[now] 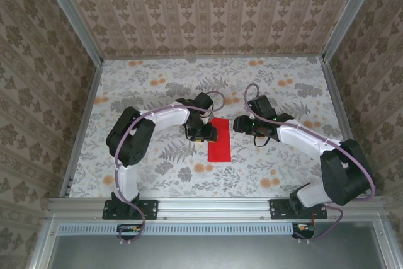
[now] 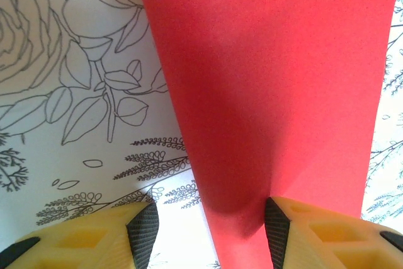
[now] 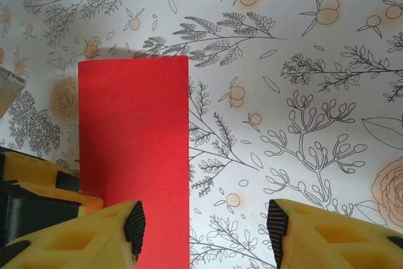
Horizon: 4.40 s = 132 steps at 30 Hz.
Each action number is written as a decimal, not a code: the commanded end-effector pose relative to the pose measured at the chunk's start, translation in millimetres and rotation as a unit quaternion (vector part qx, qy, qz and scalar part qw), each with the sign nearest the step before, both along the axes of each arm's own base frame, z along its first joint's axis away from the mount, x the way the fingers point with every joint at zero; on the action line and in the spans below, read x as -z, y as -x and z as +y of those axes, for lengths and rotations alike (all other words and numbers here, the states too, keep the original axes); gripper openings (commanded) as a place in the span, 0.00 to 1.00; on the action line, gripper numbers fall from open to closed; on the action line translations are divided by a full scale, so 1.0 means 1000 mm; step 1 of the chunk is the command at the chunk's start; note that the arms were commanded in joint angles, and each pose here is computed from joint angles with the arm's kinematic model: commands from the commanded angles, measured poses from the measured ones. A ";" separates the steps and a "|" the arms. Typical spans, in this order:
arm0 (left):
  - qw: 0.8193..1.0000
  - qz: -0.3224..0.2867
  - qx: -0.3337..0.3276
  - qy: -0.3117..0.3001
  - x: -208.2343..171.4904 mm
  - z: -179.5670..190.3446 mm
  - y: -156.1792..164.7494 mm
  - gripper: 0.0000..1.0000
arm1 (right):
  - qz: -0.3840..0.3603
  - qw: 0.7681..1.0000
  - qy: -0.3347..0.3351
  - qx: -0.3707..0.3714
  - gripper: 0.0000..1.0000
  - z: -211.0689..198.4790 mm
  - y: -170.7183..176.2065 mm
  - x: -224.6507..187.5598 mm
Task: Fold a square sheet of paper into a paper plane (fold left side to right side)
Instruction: First fold in half a square sheet of paper at the center of the table, then hold the square sheet of paper at the center of the table, then first fold the square sheet of paper in half at the center of the table, then hold the square sheet of paper at the center of the table.
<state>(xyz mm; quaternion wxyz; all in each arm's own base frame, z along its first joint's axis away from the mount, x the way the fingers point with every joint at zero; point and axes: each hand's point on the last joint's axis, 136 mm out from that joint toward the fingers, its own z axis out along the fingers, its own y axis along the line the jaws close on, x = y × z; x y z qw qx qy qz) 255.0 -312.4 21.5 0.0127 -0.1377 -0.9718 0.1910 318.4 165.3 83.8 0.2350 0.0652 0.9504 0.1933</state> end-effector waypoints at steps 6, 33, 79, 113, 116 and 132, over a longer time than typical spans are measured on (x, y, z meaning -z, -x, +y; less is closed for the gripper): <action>0.999 0.031 0.010 -0.027 0.041 0.000 0.016 0.54 | 0.030 0.999 -0.022 -0.027 0.51 0.016 0.006 0.015; 0.999 0.031 0.017 -0.027 0.040 -0.001 0.017 0.54 | 0.131 0.989 -0.027 -0.065 0.08 0.055 0.016 0.072; 0.990 0.001 0.011 0.137 0.009 -0.019 0.010 0.20 | 0.185 0.980 0.043 -0.065 0.05 0.033 0.033 0.093; 0.976 -0.059 0.018 0.208 -0.045 -0.016 -0.002 0.19 | 0.188 0.979 0.046 -0.070 0.05 0.033 0.034 0.092; 0.977 -0.052 0.029 0.204 -0.036 -0.028 -0.001 0.19 | 0.188 0.979 0.045 -0.071 0.05 0.033 0.034 0.092; 0.988 -0.018 0.026 0.153 0.005 -0.022 0.013 0.20 | 0.165 0.983 0.013 -0.085 0.04 0.045 0.029 0.082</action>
